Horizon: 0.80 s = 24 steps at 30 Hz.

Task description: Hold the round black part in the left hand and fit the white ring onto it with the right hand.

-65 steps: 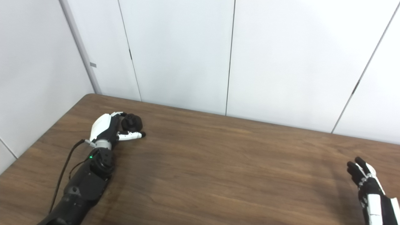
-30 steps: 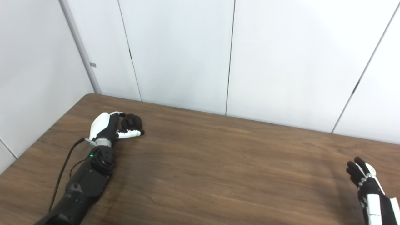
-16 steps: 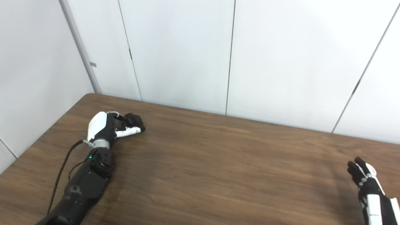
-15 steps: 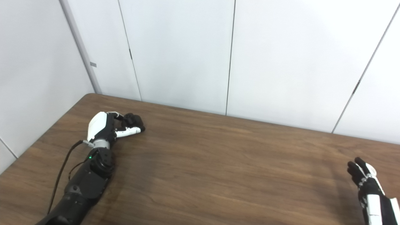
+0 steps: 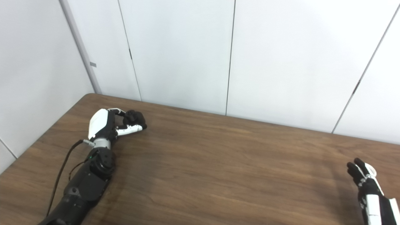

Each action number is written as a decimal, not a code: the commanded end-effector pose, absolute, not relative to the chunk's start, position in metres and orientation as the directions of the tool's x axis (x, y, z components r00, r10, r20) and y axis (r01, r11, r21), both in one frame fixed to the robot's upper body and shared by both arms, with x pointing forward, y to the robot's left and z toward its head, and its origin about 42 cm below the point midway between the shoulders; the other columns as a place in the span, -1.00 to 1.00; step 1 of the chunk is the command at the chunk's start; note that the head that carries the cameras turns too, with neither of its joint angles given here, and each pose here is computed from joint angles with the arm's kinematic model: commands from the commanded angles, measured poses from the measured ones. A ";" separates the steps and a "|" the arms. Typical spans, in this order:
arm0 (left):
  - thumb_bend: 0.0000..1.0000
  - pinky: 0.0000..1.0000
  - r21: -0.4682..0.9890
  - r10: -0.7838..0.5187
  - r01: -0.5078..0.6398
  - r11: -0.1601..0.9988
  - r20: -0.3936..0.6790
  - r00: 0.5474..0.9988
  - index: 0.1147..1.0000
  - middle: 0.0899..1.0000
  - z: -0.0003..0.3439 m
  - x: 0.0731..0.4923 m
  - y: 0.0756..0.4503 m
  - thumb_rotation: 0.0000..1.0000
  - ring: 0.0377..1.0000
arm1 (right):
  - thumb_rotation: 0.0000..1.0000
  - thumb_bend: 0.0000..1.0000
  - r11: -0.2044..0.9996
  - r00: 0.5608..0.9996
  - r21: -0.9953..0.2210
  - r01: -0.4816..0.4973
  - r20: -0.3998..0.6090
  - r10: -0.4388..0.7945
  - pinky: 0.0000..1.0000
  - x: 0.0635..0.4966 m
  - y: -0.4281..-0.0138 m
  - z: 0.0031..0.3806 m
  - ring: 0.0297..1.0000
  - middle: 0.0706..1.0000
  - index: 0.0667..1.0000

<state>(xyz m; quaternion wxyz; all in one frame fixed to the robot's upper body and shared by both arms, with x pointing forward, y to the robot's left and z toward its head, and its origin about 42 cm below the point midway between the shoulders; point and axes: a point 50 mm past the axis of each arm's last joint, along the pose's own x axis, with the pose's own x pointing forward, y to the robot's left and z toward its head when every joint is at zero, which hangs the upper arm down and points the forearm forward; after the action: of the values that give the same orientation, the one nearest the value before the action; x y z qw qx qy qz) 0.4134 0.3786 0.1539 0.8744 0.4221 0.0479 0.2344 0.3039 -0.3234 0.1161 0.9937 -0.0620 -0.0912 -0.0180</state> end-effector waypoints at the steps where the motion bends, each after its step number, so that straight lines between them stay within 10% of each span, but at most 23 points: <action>1: 0.04 1.00 0.756 0.407 -0.423 0.499 0.227 0.885 -0.17 0.44 0.185 0.421 0.374 -0.91 0.72 | 1.00 0.27 0.996 0.998 -0.074 0.040 0.052 -0.036 0.95 0.275 -0.313 0.074 0.82 0.78 0.83; 24: 0.05 1.00 0.862 -0.104 -0.200 0.466 0.278 0.955 -0.17 0.47 0.207 0.335 0.251 -0.90 0.71 | 1.00 0.32 0.995 0.995 -0.086 0.059 0.082 -0.052 1.00 0.273 -0.265 0.103 0.85 0.76 0.82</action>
<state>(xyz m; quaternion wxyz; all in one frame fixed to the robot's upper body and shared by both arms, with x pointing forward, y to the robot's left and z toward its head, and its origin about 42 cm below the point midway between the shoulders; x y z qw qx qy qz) 0.3364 0.2576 0.1905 0.8537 0.5094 -0.1051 0.0248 0.2840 -0.2725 0.1174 0.9959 -0.0543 -0.0684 -0.0216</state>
